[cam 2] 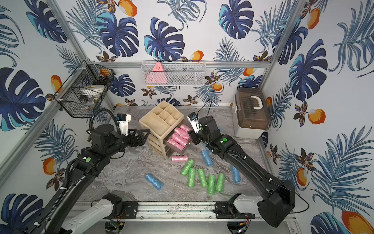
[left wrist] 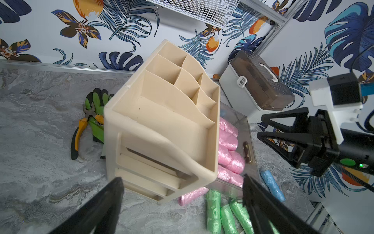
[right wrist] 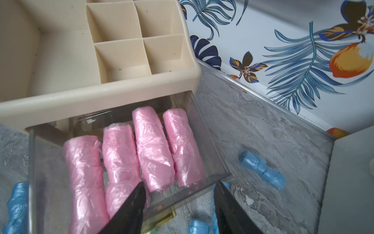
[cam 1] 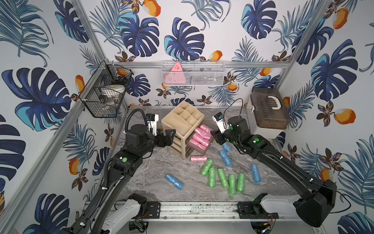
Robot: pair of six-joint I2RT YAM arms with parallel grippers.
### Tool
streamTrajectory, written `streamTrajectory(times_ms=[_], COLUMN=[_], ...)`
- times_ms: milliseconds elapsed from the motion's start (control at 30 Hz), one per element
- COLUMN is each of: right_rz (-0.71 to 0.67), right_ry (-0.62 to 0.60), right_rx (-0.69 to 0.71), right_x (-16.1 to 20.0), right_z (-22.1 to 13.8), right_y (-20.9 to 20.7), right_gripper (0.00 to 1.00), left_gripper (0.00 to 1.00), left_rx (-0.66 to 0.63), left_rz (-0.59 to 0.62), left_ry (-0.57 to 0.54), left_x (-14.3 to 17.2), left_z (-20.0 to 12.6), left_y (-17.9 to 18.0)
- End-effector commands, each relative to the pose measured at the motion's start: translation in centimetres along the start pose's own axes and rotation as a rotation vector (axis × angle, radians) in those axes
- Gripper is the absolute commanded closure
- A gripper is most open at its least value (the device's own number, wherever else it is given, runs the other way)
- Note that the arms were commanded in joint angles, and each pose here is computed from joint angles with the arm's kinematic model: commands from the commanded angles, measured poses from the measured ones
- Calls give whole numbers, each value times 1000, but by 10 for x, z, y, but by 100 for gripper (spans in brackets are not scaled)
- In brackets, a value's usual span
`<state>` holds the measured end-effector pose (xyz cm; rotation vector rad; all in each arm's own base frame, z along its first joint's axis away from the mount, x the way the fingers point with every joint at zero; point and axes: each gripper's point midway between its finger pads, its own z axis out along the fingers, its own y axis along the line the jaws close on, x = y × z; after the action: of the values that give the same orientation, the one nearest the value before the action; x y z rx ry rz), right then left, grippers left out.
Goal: Sort the rolls of trash bags by color and place them into the drawer
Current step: Place the roll of trash bags in the drawer, then pick up the roll of trash bags from the center of the board.
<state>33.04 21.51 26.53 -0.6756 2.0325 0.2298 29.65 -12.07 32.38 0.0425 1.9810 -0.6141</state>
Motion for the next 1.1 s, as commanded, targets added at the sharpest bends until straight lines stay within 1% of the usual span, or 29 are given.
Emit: streamTrajectory(times_ms=[0,67,167,300,400,500,700,800,867,1067], right_rz=[113,168,282,415,501,589,793,888,924,984], right_ry=[-13,-22,-22,10,62,78,136,154,166,210], right_rx=[23,44,85,59,18,-51,-185,-264,-303,-426], right_x=[14,26,47,78,102,116,142,152,157,163], right_z=[-9,-19,-31,-29,-13,3,43,61,71,93], right_y=[-6,-11,-20,-19,-12,-2,6,10,14,32], right_gripper=[48,48,46,46,52,55,68,69,69,66], left_gripper=[5,5,5,5,5,6,5,5,5,5], left_rx=[-6,-11,-20,-21,-22,-28,-43,-46,-46,-53], left_rz=[-5,-5,-6,-16,-21,-22,-19,-21,-23,-28], left_ry=[-7,-6,-4,-2,5,5,0,3,8,14], left_x=[-3,-2,-1,2,5,6,8,10,11,14], left_z=[-1,-1,-1,0,-1,-4,-10,-11,-11,-11], left_y=[1,2,4,5,6,6,9,10,10,12])
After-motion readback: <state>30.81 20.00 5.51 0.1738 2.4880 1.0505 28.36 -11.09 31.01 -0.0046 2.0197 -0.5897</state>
